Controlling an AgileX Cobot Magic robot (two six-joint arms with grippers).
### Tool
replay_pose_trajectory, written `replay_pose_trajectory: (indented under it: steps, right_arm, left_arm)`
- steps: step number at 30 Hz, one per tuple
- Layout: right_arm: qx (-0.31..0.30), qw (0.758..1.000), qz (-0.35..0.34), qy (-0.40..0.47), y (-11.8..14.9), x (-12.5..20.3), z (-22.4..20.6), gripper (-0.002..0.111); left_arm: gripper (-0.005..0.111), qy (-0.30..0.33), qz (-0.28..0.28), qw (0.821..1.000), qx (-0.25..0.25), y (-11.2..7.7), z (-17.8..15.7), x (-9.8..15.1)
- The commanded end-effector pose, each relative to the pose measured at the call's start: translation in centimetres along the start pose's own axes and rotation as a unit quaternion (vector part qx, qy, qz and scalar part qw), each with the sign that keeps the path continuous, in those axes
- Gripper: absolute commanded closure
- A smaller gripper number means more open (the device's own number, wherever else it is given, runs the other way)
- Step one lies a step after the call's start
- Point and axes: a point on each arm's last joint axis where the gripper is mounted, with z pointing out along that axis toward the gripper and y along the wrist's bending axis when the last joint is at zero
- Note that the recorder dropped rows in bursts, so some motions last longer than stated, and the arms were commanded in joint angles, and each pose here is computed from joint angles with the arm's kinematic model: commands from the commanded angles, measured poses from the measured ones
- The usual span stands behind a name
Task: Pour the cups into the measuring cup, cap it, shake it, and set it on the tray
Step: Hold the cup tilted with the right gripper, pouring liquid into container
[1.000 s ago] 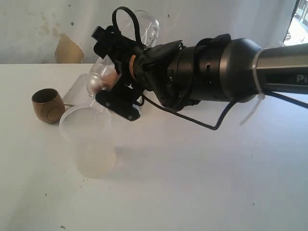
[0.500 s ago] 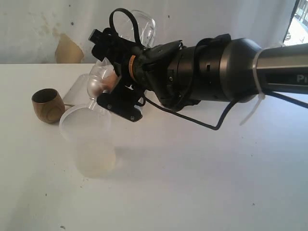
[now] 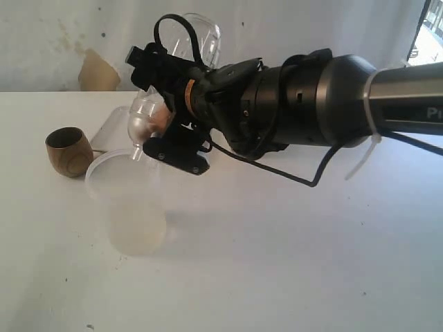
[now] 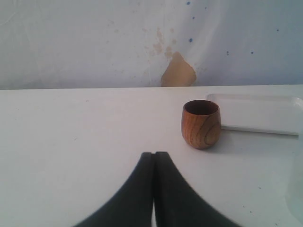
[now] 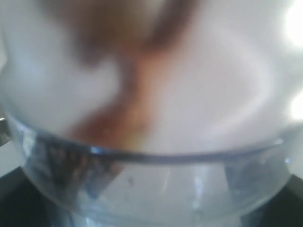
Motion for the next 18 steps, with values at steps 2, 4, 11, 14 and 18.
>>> replay_pose_trajectory:
  steps: [2,4,11,14,18]
  right_arm:
    - [0.018,1.000,0.001,-0.001,-0.72,0.57,-0.45,0.108]
    - [0.020,1.000,0.001,-0.004,-0.75,0.51,-0.45,0.108]
    - [0.024,0.997,0.065,-0.014,-0.84,0.36,-0.46,0.108]
    - [0.024,0.993,0.117,-0.017,-0.86,0.33,-0.46,0.108]
    - [0.023,0.990,0.139,-0.018,-0.86,0.33,-0.46,0.108]
  left_arm:
    - [0.107,-0.005,-0.002,1.000,0.000,-0.01,-0.01,0.05]
    - [0.107,-0.005,-0.002,1.000,0.000,-0.01,-0.01,0.05]
    - [0.107,-0.005,-0.002,1.000,0.000,-0.01,-0.01,0.05]
    - [0.107,-0.005,-0.002,1.000,0.000,-0.01,-0.01,0.05]
    - [0.107,-0.005,-0.002,1.000,0.000,-0.01,-0.01,0.05]
